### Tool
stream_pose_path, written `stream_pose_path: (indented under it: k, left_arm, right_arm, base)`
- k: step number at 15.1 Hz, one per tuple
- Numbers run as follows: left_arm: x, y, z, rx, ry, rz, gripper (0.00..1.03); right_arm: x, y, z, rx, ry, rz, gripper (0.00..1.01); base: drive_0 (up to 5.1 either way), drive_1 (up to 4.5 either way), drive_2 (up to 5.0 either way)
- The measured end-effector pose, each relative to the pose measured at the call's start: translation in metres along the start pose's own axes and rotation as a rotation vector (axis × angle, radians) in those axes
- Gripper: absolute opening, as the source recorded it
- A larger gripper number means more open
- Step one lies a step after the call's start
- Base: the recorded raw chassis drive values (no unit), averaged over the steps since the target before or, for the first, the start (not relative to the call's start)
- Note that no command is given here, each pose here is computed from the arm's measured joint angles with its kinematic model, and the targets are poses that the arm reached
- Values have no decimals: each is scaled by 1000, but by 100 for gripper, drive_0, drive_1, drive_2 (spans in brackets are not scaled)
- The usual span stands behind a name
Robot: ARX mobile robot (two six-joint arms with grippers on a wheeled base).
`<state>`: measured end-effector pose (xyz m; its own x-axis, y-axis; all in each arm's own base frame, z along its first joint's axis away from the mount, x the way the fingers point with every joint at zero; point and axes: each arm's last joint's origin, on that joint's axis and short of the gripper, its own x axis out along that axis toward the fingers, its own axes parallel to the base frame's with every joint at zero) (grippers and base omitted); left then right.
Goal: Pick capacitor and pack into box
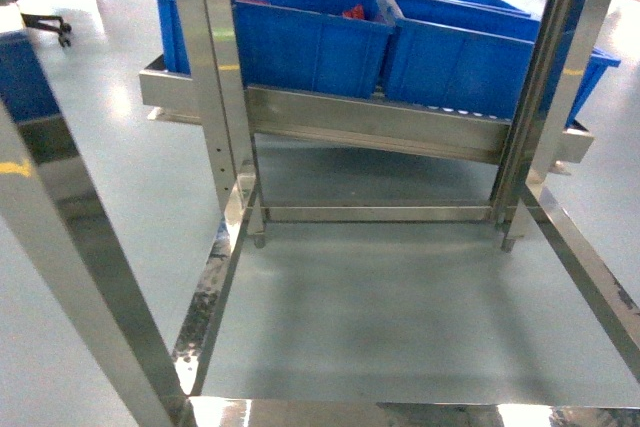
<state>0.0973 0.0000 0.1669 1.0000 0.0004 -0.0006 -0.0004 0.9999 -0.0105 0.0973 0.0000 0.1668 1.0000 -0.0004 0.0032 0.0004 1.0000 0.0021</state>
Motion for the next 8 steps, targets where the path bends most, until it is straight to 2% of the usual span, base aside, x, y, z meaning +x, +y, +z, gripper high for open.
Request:
stream_pose_path:
  k: [8]
  left_arm:
    - [0,0,0,0,0,-1,43]
  right_arm:
    - [0,0,0,0,4,0,98]
  base:
    - [-483,253,253]
